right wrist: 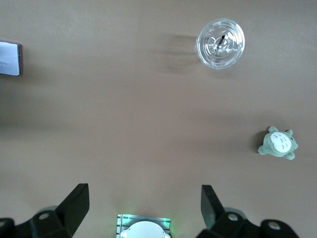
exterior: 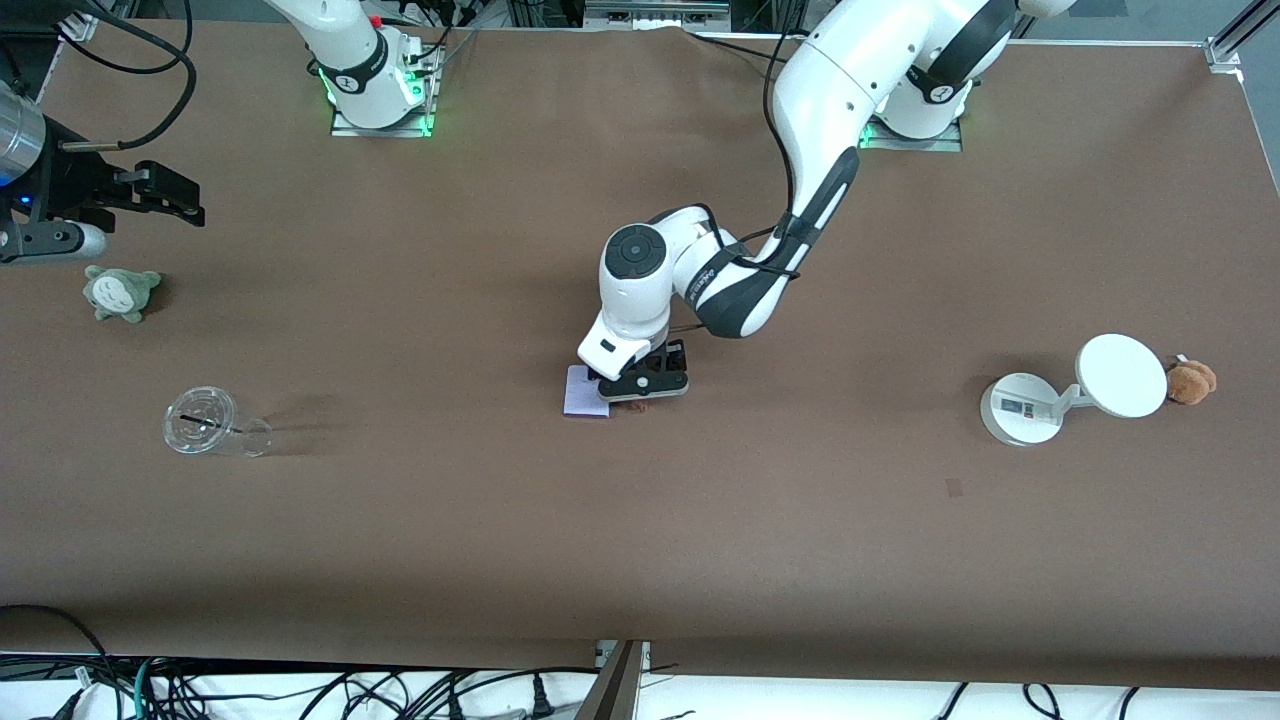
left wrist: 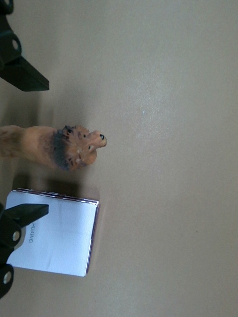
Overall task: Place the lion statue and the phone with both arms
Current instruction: 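Carry the lion toward the white lamp while the right gripper reaches the phone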
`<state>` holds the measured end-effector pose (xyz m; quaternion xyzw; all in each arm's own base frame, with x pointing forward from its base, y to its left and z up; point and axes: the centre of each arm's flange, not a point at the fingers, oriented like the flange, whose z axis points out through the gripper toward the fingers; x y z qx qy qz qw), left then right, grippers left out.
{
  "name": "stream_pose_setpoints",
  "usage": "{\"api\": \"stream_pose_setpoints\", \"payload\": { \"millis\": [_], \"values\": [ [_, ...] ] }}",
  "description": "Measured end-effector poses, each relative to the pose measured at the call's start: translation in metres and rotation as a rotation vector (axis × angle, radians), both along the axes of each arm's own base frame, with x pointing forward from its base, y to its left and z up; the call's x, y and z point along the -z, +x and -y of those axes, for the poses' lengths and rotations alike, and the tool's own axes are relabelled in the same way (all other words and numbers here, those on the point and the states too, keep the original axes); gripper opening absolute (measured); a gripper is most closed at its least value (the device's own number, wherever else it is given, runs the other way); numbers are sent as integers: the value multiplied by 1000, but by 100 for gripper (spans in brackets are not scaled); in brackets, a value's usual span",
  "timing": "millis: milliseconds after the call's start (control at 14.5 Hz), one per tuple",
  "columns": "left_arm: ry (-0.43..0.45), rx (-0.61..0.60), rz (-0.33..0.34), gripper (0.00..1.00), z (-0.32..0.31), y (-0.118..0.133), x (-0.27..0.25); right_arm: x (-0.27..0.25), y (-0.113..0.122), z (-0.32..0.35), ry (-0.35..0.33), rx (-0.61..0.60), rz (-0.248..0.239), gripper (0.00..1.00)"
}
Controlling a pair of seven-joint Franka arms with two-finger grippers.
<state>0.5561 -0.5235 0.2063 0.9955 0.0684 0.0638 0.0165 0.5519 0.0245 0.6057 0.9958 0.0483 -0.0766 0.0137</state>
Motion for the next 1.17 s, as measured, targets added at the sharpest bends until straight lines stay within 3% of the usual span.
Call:
{"api": "stream_pose_setpoints", "payload": {
  "millis": [207, 552, 828, 1172],
  "values": [
    [3, 15, 9, 89, -1, 4, -2, 1, 0, 0, 0, 0, -1, 100],
    [7, 48, 20, 38, -4, 9, -5, 23, 11, -11, -3, -19, -35, 100],
    [2, 39, 34, 37, -9, 18, -11, 57, 30, -48, -5, -80, -43, 100],
    [33, 36, 64, 37, -86, 77, -69, 127, 59, -107, -7, -164, -44, 100]
  ]
}}
